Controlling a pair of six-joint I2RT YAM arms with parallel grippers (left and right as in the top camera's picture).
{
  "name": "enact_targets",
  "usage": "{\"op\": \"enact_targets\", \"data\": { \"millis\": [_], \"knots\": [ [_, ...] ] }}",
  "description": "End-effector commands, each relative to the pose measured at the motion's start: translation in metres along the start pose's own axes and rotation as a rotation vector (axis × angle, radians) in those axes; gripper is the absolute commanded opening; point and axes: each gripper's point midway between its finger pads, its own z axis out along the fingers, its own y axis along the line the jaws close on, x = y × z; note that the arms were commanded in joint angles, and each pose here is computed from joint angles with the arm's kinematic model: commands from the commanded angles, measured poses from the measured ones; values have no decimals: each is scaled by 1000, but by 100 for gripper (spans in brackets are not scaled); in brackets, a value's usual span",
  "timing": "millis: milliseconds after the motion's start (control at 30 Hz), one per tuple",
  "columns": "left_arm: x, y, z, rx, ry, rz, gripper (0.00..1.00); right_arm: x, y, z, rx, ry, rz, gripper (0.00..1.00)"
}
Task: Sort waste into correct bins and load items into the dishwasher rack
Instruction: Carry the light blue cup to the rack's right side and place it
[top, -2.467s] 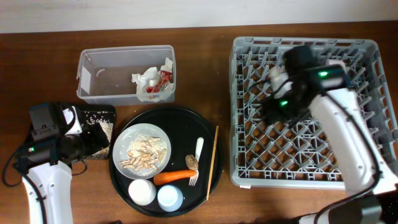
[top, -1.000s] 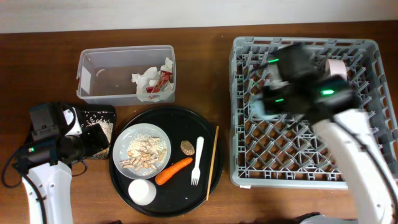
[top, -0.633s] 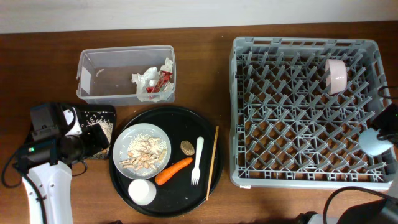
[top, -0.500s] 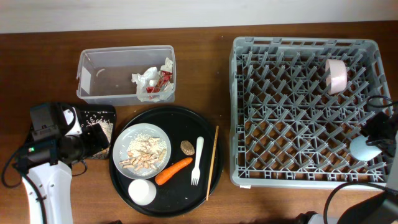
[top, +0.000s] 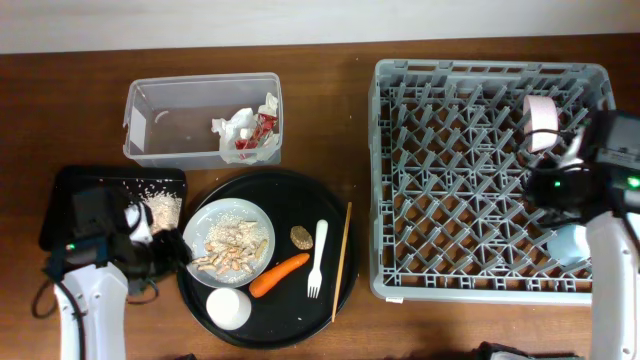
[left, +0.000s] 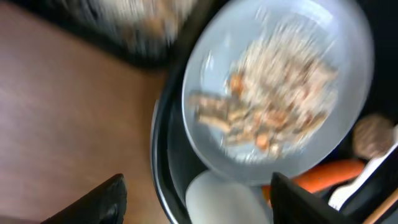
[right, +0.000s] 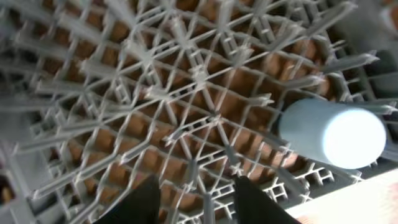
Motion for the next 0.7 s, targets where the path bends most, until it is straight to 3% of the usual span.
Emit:
{"op": "enact_targets", "data": {
  "millis": [0, 33, 67, 100, 200, 367, 500, 667],
  "knots": [
    [24, 3, 21, 19, 73, -60, 56, -1, 14, -1, -11, -1, -79, 39],
    [19, 10, 21, -22, 52, -77, 40, 4, 11, 5, 6, 30, -80, 39],
    [15, 23, 20, -101, 27, -118, 13, 8, 8, 9, 29, 61, -82, 39],
    [13, 29, 20, -134, 14, -139, 2, 10, 7, 11, 31, 73, -83, 39],
    [15, 42, 18, -209, 2, -230, 1, 10, 8, 11, 31, 72, -83, 39],
    [53, 51, 40, -249, 90, -444, 1, 13, 7, 11, 34, 88, -83, 39],
    [53, 51, 45, -245, 88, -458, 1, 15, 6, 11, 34, 94, -83, 39],
    [55, 45, 80, -221, 232, -471, 1, 16, 7, 11, 32, 98, -83, 39]
  ]
}}
